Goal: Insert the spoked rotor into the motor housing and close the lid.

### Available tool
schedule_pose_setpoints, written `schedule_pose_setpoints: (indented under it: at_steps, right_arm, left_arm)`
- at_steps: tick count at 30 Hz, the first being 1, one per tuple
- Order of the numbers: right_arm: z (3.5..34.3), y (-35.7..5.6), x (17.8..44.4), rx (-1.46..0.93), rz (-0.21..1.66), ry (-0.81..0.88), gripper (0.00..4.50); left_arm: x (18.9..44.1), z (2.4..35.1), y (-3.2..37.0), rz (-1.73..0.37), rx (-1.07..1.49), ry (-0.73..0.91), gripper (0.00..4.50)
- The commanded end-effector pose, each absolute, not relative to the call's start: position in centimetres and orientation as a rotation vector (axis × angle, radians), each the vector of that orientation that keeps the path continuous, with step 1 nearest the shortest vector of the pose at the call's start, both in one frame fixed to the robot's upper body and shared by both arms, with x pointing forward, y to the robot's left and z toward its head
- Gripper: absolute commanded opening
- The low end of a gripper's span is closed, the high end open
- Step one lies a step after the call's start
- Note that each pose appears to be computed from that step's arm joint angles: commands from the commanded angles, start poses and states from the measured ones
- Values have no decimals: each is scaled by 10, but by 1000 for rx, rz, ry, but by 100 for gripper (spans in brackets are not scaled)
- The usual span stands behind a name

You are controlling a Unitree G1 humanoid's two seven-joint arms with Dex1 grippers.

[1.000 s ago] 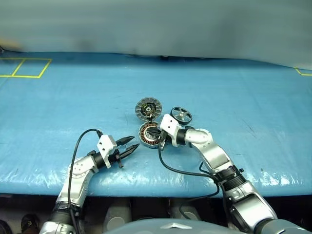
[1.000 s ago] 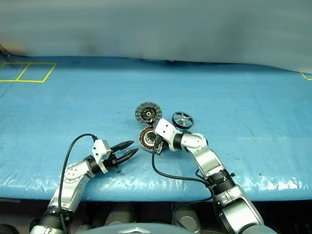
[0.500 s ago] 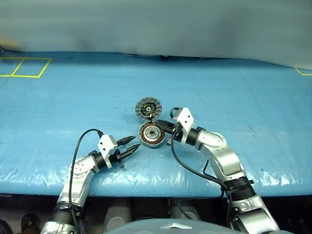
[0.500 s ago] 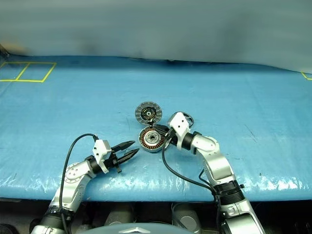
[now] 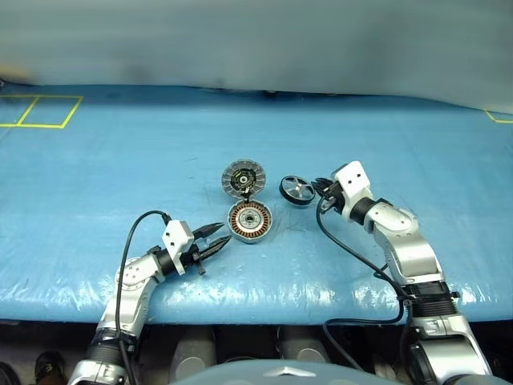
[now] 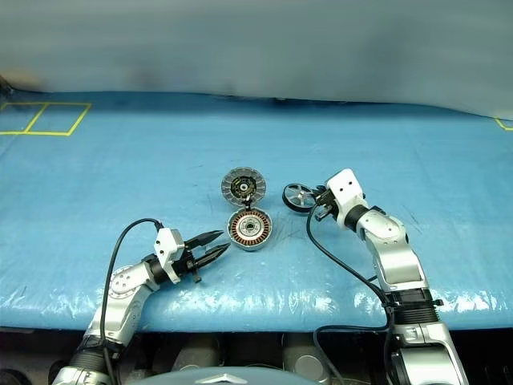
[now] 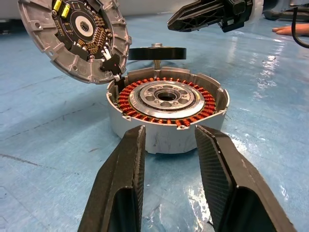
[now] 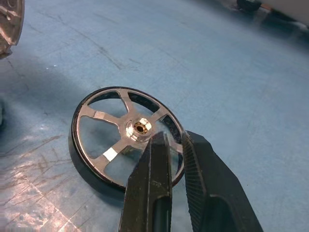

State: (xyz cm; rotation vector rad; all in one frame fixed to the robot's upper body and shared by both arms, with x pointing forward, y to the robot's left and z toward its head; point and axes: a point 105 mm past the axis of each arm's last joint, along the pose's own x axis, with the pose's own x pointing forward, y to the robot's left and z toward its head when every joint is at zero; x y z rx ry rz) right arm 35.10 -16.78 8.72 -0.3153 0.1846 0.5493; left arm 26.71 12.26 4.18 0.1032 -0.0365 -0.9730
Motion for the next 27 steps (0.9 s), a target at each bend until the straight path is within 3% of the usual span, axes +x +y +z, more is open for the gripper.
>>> schedule_pose_setpoints:
  at_steps: [1, 20, 23, 27]
  right_arm:
    - [89, -166, 351, -311, 574, 183, 51]
    - [57, -161, 349, -308, 633, 288, 51]
    - [62, -162, 349, -279, 630, 266, 2]
    - [81, -167, 348, -228, 608, 194, 2]
  left_arm:
    - [266, 46, 124, -961, 117, -64, 170]
    - [267, 44, 125, -955, 125, -44, 170]
    - [267, 45, 124, -956, 121, -47, 170]
    - [266, 45, 125, -957, 115, -48, 170]
